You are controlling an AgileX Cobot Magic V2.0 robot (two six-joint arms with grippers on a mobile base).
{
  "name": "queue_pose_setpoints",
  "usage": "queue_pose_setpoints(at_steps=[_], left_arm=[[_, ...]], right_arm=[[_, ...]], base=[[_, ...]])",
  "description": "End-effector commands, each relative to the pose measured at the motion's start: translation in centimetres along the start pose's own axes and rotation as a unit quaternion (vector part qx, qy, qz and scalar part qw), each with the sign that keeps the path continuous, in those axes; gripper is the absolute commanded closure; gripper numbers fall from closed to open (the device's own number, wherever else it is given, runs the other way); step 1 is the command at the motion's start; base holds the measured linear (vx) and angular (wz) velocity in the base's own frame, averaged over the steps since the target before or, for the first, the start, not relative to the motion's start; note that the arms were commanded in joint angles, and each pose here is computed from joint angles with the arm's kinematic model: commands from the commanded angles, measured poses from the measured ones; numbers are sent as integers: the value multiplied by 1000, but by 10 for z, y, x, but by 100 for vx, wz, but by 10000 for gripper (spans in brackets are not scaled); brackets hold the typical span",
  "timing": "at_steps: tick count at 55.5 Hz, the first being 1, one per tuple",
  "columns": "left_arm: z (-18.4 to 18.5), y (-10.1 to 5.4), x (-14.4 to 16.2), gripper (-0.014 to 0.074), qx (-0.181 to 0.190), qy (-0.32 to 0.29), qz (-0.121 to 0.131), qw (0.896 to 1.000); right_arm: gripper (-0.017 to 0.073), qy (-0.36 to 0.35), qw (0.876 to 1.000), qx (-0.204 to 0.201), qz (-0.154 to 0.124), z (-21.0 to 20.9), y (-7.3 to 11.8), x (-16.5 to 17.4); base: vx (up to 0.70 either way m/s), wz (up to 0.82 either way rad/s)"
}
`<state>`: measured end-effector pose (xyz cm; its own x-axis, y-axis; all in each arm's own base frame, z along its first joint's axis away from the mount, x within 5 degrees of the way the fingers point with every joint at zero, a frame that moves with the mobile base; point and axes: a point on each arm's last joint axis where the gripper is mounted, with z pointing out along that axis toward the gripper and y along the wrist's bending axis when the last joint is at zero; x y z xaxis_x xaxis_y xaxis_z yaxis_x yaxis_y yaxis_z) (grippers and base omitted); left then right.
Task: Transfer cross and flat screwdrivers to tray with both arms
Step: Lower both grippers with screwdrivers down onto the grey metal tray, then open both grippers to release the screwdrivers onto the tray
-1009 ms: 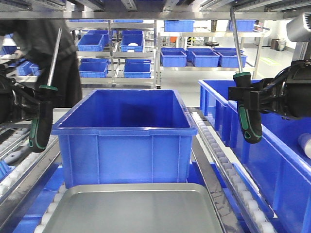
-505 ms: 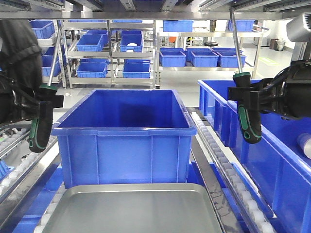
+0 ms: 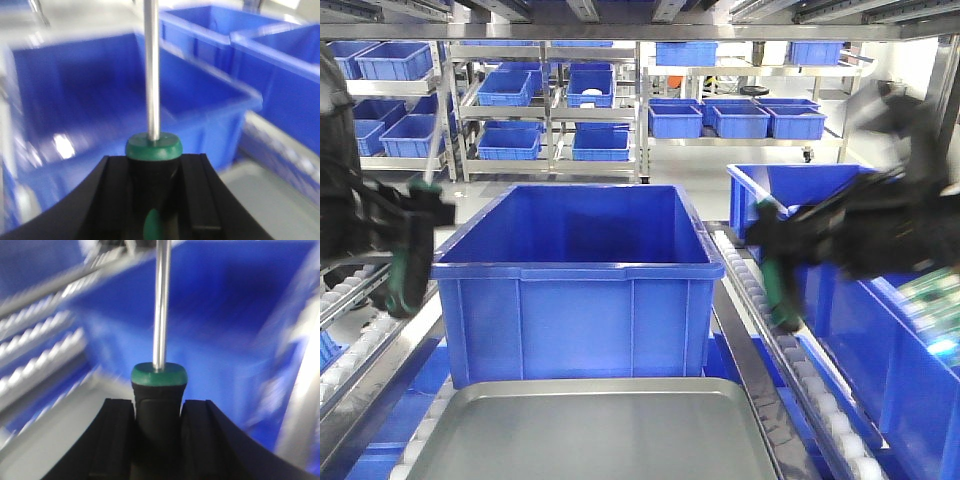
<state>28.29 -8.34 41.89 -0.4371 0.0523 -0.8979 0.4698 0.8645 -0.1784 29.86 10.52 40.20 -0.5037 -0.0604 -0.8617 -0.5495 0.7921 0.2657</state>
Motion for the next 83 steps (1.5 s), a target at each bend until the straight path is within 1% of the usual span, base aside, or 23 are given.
queue_pose_setpoints(at_steps=[1, 3, 4, 9, 12, 16, 18, 19, 26, 30, 37, 40, 41, 45, 48, 51, 56, 61, 66, 71, 75, 81, 83], left_arm=[[8, -4, -1, 591, 30, 24, -57, 998], [17, -4, 7, 591, 45, 59, -75, 994], [20, -4, 10, 591, 51, 75, -80, 993], [33, -7, 27, 591, 78, 144, -83, 983], [40, -7, 39, 591, 87, 178, -89, 976], [50, -5, 58, 591, 89, 213, -102, 968], [53, -3, 66, 591, 87, 224, -107, 965], [55, -2, 70, 591, 85, 230, -111, 963], [62, 1, 88, 589, 78, 247, -124, 958], [65, 2, 90, 589, 75, 247, -125, 958], [66, 5, 86, 572, 64, 227, -124, 964], [68, 6, 86, 554, 60, 222, -125, 965], [71, 7, 86, 524, 56, 218, -125, 966], [73, 8, 87, 487, 56, 222, -126, 965], [75, 9, 89, 452, 55, 225, -128, 964], [76, 9, 90, 404, 56, 228, -128, 963], [78, 10, 92, 323, 58, 236, -130, 961], [78, 9, 93, 228, 64, 241, -117, 961], [78, 9, 94, 152, 66, 243, -114, 961], [77, 9, 93, 93, 68, 240, -106, 963], [73, 7, 90, 63, 70, 234, -99, 965], [66, 5, 83, 52, 67, 216, -93, 970], [60, 3, 78, 52, 63, 199, -89, 974]], right_arm=[[566, -16, 1000, -16, 8, 8, 14, -8], [566, 7, 1000, -22, 17, 20, 17, -2], [566, 22, 999, -24, 19, 27, 19, 2], [566, 98, 994, -36, 19, 54, 24, 23], [566, 147, 988, -43, 15, 68, 27, 36], [566, 181, 982, -44, 19, 83, 28, 48], [566, 191, 980, -43, 25, 89, 27, 52], [566, 196, 979, -43, 33, 93, 26, 54], [565, 219, 973, -43, 52, 104, 21, 64], [561, 233, 970, -45, 57, 108, 20, 68], [538, 256, 964, -50, 59, 108, 21, 73], [519, 259, 963, -49, 55, 108, 20, 73], [487, 250, 966, -42, 49, 109, 19, 72], [438, 244, 968, -37, 43, 109, 17, 71], [380, 238, 970, -32, 40, 110, 16, 70], [319, 239, 970, -30, 36, 110, 16, 70], [191, 244, 969, -31, 36, 109, 16, 71], [65, 246, 968, -32, 38, 109, 16, 72], [-1, 244, 968, -31, 38, 109, 16, 71], [-17, 237, 970, -32, 36, 106, 18, 68], [-15, 214, 976, -31, 34, 98, 21, 60], [-8, 150, 988, -19, 20, 81, 26, 41], [-6, 125, 992, -15, 15, 73, 29, 34]], base=[[0, 0], [0, 0], [0, 0], [0, 0], [0, 0], [0, 0], [0, 0], [0, 0], [0, 0], [0, 0], [0, 0], [0, 0], [0, 0], [0, 0], [0, 0], [0, 0], [0, 0], [0, 0], [0, 0], [0, 0], [0, 0], [0, 0], [0, 0]])
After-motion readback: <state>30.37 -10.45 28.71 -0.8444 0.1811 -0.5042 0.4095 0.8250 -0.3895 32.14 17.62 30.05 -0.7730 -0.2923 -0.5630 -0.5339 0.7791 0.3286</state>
